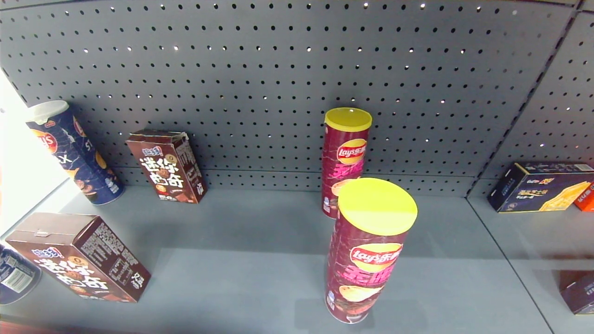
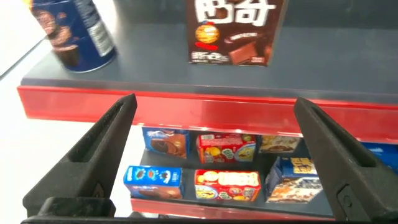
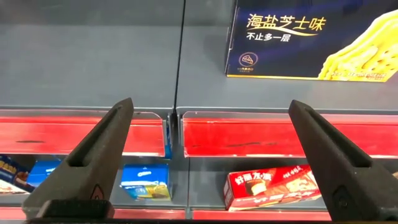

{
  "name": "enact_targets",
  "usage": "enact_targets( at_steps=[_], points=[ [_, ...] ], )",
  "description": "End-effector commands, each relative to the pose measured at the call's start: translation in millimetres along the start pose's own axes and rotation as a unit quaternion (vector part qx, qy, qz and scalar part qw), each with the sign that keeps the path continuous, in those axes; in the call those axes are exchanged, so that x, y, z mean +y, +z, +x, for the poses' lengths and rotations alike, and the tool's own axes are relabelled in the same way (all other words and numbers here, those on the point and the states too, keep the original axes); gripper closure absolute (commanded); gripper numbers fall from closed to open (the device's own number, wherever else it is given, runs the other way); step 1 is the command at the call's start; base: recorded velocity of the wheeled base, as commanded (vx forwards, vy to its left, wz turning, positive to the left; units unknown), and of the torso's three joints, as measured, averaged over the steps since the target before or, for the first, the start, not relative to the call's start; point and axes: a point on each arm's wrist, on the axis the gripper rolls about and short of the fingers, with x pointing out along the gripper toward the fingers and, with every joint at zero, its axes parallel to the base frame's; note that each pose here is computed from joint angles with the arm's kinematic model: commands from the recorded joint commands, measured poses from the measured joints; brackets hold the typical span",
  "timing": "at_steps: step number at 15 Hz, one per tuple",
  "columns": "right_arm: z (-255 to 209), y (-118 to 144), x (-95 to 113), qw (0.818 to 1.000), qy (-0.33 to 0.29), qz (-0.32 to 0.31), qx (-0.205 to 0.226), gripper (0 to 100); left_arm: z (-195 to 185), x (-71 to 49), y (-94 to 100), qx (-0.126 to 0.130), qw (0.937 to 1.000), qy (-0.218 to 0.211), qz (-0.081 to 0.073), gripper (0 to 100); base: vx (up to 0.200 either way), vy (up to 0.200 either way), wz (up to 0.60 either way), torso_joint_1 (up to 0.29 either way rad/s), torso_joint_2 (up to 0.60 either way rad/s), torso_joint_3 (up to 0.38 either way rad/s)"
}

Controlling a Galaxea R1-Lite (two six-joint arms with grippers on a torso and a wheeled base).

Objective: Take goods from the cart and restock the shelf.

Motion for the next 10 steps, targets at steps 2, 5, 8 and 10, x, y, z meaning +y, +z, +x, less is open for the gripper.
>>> enact_targets(
  at_steps=[2, 5, 8, 10],
  points=[
    [0.3, 0.0, 0.0, 1.000, 0.000, -0.001, 0.002, 0, 0.0, 0.0, 0.1, -0.001, 1.0000, 0.001, 0.000, 0, 0.000, 0.000, 0.00, 0.000, 0.00, 0.000],
    [0.3, 0.0, 0.0, 1.000, 0.000, -0.002, 0.002, 0, 0.0, -0.2, 0.1, -0.001, 1.0000, -0.004, 0.001, 0, 0.000, 0.000, 0.00, 0.000, 0.00, 0.000],
    [0.3, 0.0, 0.0, 1.000, 0.000, -0.001, 0.002, 0, 0.0, -0.2, 0.1, -0.001, 1.0000, -0.004, -0.002, 0, -0.067, 0.000, 0.00, 0.002, 0.00, 0.001],
    [0.3, 0.0, 0.0, 1.000, 0.000, -0.001, 0.002, 0, 0.0, -0.2, 0.1, -0.001, 1.0000, -0.004, -0.002, 0, -0.100, 0.000, 0.00, 0.001, 0.00, -0.001]
  ],
)
